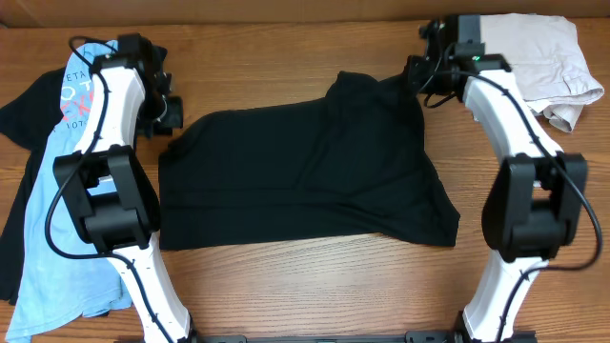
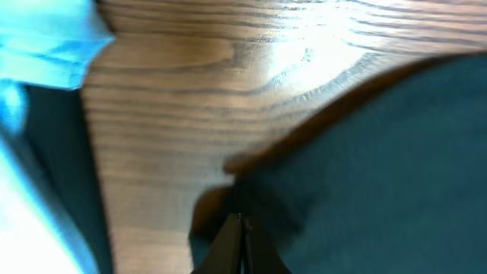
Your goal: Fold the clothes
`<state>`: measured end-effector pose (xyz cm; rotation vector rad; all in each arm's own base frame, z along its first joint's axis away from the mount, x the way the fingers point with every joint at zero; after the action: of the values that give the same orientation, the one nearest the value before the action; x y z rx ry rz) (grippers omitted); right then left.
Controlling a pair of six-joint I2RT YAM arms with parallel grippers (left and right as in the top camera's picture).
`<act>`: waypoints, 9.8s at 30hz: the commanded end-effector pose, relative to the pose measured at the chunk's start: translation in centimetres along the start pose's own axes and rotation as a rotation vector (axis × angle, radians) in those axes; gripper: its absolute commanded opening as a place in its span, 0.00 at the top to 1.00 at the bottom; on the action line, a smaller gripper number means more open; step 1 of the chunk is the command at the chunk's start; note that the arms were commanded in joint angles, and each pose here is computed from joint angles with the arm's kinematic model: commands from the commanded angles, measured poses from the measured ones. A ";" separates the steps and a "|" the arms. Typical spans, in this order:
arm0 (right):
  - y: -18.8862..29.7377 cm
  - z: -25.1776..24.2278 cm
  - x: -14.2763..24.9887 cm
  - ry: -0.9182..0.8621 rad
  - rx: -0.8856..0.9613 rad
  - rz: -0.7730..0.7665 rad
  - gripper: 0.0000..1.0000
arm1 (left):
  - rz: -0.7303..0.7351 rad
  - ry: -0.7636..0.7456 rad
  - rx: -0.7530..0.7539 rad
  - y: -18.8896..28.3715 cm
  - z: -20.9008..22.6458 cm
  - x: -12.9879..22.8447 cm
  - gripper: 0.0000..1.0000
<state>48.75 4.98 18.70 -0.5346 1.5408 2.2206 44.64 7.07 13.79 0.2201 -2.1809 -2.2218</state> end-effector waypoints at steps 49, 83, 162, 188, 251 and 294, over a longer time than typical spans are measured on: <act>5.3 -0.4 4.9 -0.092 0.093 0.275 0.96 | -0.123 -0.019 0.083 -10.9 -0.7 -3.1 0.96; 5.2 -0.3 4.4 -0.082 0.090 0.243 0.96 | -0.106 -0.045 0.080 -4.2 -0.4 -4.8 0.96; -3.7 -4.1 7.3 -0.098 -0.002 0.325 0.62 | 0.224 -0.032 0.021 -1.6 -1.0 0.6 0.96; 1.0 -1.7 -1.5 -0.028 -0.055 0.078 0.96 | -0.122 -0.030 0.038 6.3 -1.0 -4.6 0.96; 2.5 -7.4 1.6 -0.099 0.115 0.229 0.66 | 0.324 0.001 0.066 -1.2 -1.2 2.2 0.85; -3.8 -9.7 14.0 -0.360 0.605 0.455 0.36 | -0.162 -0.094 0.161 13.3 -4.7 -2.5 0.00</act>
<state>42.48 -0.86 8.13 0.1790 2.0358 1.9403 46.75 3.07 26.17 0.3098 -2.4341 -2.1717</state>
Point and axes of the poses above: each gripper's point midway between its finger pads, its own y axis back along the fingers, its own z axis along the line the jaws close on, x = y × z, the point moved 8 cm from there along y, back along the fingers, and after that the axes turned 1 degree about y, right-handed, at the moved point
